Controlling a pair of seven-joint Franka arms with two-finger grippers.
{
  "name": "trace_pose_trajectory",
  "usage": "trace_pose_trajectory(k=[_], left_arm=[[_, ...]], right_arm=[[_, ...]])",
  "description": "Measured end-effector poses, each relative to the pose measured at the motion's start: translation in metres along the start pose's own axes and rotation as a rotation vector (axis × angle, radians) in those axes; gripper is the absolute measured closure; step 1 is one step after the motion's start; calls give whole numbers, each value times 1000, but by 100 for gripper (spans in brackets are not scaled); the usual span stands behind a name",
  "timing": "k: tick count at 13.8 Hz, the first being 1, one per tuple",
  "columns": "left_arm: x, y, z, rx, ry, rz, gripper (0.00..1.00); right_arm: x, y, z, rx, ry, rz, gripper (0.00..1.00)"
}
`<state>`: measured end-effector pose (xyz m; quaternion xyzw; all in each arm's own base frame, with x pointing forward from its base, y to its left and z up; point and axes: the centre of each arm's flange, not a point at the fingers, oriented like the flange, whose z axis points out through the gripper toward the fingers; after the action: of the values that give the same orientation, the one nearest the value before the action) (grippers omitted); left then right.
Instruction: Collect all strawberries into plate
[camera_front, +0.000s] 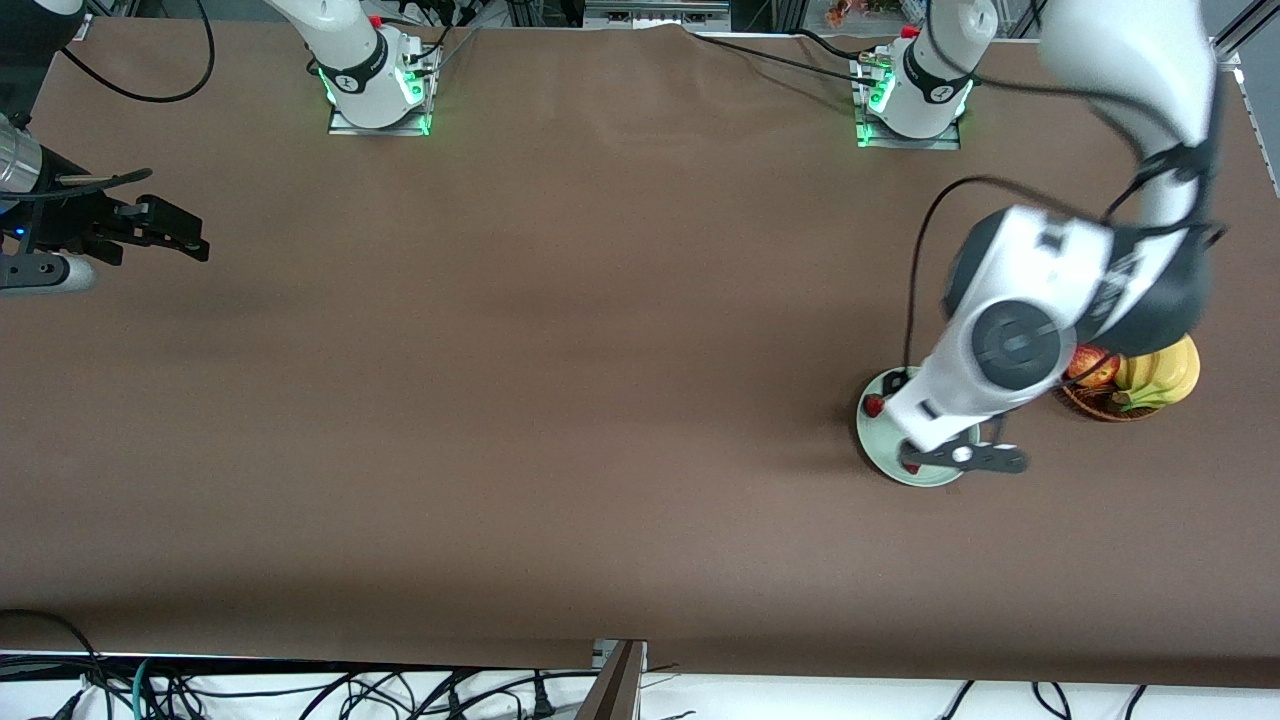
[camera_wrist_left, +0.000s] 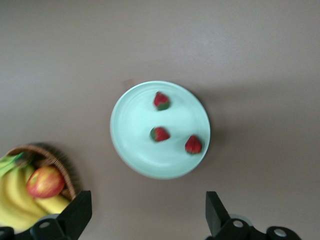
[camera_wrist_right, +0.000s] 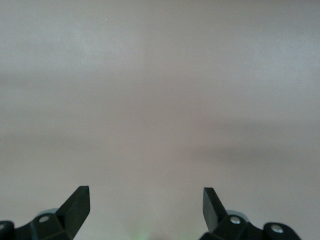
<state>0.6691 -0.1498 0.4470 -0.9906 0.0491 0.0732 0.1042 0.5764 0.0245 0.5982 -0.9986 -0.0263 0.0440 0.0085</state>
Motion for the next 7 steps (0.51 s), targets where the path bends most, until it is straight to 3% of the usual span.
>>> trace_pose_trajectory(k=[4, 7], left_arm=[[-73, -59, -97, -96, 0, -36, 0], [-100, -78, -98, -135, -2, 6, 0]], right_arm=[[0, 0, 0, 0, 1, 0, 0], [0, 0, 0, 0, 1, 0, 0]])
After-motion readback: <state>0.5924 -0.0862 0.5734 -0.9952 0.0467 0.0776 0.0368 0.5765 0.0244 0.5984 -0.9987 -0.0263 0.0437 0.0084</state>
